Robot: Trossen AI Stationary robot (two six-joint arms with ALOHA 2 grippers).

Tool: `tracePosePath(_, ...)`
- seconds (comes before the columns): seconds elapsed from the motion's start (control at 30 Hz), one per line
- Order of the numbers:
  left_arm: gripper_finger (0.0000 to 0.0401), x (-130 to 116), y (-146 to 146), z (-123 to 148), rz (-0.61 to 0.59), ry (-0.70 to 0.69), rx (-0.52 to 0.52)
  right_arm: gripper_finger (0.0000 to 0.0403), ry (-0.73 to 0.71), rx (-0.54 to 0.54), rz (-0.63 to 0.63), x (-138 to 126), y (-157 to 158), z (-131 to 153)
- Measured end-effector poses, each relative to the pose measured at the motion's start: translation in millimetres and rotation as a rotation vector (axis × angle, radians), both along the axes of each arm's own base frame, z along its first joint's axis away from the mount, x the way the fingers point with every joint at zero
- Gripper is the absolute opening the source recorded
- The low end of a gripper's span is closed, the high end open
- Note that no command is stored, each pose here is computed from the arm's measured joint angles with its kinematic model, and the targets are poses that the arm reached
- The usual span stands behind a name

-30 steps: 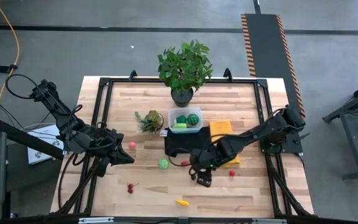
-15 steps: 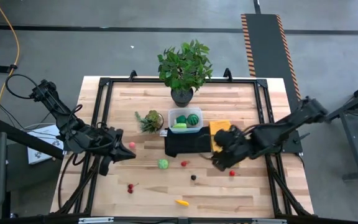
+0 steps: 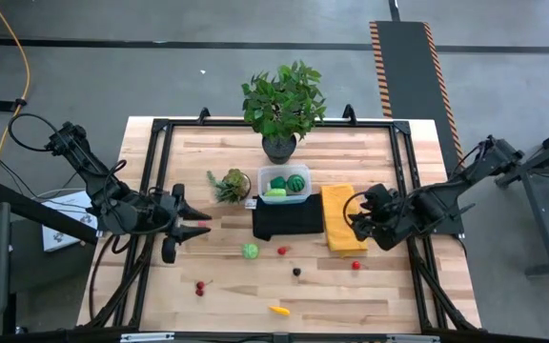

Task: Pick and placing Produce into tupperware
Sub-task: Put the cabbage into the transparent bin

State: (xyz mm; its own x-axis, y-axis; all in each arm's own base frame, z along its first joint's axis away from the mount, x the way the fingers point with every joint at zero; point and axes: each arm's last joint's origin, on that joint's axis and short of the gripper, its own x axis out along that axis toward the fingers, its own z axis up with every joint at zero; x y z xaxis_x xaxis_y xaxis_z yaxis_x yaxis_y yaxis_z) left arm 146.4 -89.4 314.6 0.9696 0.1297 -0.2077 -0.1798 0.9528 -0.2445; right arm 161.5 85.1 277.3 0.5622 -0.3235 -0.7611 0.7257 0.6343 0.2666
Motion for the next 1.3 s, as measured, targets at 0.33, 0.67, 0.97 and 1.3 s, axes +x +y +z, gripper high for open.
tracePosePath(0.33,0.0244,-0.3,0.8,-0.1,0.014,0.01,0.046,0.0261,-0.133,0.069,-0.04,-11.8,-8.6,-26.0)
tracePosePath(0.67,0.0224,13.6,-9.1,36.1,-0.02,0.292,0.177,0.0261,-0.155,0.08,-0.038,-13.8,-10.0,-28.3)
tracePosePath(0.97,0.0223,61.5,-22.8,21.9,-0.06,0.592,0.094,0.0261,-0.171,0.058,-0.048,-13.4,-10.5,-27.7)
tracePosePath(1.3,0.0216,99.6,-26.7,-17.3,0.068,0.776,-0.247,0.0261,-0.189,0.062,-0.035,-11.5,-9.3,-26.4)
